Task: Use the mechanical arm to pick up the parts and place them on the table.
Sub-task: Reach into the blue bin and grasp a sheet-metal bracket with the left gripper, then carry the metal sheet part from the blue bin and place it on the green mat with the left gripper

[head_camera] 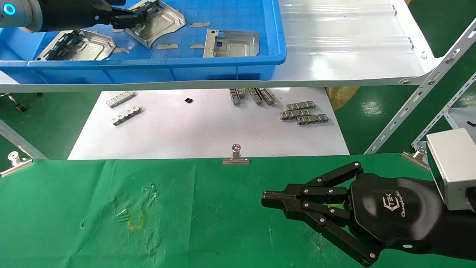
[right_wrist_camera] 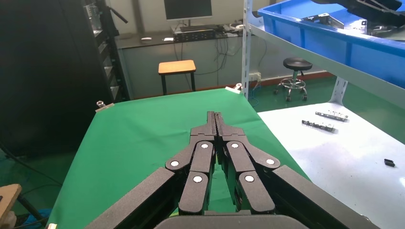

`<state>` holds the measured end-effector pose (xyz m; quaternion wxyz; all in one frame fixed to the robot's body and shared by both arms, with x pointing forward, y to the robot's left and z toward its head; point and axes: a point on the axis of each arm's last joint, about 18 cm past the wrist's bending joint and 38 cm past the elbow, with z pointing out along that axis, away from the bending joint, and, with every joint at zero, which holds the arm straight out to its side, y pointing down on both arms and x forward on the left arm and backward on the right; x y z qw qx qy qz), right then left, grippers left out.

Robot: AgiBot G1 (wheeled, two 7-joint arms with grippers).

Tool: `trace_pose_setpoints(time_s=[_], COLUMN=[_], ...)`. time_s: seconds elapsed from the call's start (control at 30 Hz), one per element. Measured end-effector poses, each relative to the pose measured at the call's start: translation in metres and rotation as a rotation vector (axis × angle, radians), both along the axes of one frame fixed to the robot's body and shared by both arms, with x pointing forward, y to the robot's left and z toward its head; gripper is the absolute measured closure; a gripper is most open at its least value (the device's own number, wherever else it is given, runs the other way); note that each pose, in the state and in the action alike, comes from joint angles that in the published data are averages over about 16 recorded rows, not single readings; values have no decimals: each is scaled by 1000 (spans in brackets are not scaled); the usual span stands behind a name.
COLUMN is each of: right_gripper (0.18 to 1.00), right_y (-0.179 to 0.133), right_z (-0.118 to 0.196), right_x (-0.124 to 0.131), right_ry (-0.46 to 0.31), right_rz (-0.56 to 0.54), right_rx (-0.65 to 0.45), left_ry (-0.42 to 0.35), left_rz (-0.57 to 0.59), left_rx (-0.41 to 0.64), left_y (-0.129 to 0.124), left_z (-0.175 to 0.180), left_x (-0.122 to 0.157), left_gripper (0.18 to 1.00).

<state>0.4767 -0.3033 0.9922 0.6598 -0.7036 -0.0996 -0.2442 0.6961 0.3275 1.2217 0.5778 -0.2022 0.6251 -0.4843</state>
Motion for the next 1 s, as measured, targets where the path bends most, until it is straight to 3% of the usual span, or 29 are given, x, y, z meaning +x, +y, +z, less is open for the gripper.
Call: trace_pose_setpoints(time_s=[0.5,0.73,1.0], right_gripper=[897,782,595], right_y=[0,0,0], right_z=[0,0,0], right_x=[0,0,0], right_ry=[0,0,0], right_rz=[0,0,0], right_rx=[0,0,0], left_ry=[-15,-60,-128], left_rz=[-50,-180,-435], left_rx=[-20,7,128], left_y=[2,-3,-17], left_z=[-1,8,6], left_x=[-5,-29,-76], left_gripper=[822,896,915])
